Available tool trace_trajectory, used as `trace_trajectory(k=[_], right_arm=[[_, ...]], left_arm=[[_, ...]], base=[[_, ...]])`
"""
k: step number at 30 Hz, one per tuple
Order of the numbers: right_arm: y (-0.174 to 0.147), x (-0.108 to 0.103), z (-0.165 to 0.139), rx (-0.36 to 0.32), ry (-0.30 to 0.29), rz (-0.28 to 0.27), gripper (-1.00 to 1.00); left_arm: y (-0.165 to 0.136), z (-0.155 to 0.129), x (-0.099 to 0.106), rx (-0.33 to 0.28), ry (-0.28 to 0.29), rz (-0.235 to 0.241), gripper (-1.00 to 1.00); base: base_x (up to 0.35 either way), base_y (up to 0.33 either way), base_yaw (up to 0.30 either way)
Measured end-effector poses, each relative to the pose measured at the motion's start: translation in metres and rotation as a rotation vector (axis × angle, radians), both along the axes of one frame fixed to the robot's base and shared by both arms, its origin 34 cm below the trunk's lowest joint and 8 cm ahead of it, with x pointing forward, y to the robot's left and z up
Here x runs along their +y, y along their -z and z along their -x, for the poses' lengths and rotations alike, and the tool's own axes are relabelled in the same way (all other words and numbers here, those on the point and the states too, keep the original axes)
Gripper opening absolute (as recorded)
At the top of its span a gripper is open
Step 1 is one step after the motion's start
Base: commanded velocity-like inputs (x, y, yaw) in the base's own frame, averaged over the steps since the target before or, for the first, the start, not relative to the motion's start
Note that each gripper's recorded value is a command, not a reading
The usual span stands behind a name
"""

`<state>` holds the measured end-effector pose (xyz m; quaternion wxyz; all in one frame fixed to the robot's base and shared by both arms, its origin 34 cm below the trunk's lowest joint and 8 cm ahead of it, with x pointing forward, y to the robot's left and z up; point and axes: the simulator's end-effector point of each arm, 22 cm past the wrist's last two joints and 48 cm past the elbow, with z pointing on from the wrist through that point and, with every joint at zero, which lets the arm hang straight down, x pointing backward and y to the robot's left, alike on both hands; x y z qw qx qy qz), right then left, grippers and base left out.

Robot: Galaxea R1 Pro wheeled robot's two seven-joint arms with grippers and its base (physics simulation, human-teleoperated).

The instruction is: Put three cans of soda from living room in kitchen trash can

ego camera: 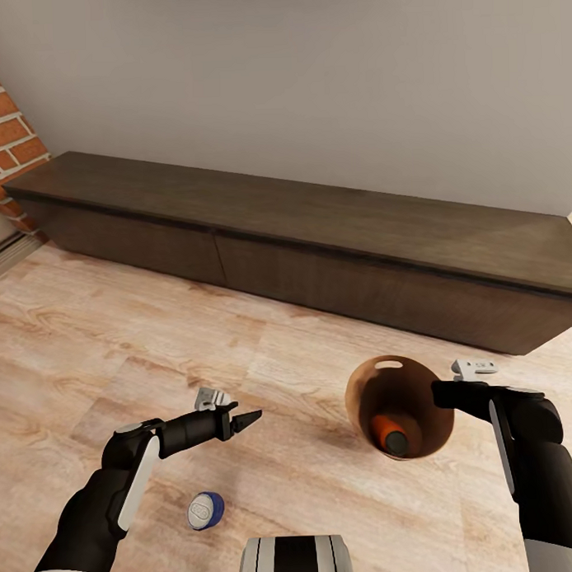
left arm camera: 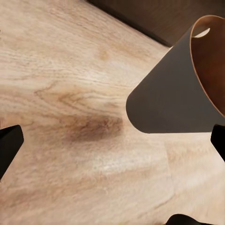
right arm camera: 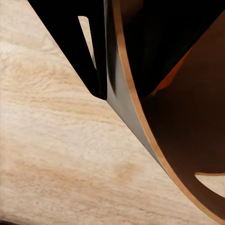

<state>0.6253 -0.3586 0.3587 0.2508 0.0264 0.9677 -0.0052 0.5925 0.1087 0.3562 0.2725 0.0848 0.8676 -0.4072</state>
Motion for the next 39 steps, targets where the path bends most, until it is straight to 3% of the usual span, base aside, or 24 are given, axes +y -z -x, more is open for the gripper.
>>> trace_trajectory(k=[33,37,39], right_arm=[[0.000,-0.002,-0.001,-0.005,0.004,0.000,-1.00],[0.000,-0.002,0.000,-0.004,0.003,0.002,-1.00],[0.000,-0.002,0.000,-0.004,0.003,0.001,-1.00]], left_arm=[[0.001,-0.002,0.001,-0.012,-0.005,-0.008,1.00],[0.004,-0.001,0.002,-0.001,-0.010,-0.011,1.00],[0.017,0.007,0.004,0.038,-0.010,-0.015,1.00]], base=[[0.000,0.000,0.031],[0.000,0.000,0.000],[0.000,0.000,0.000]])
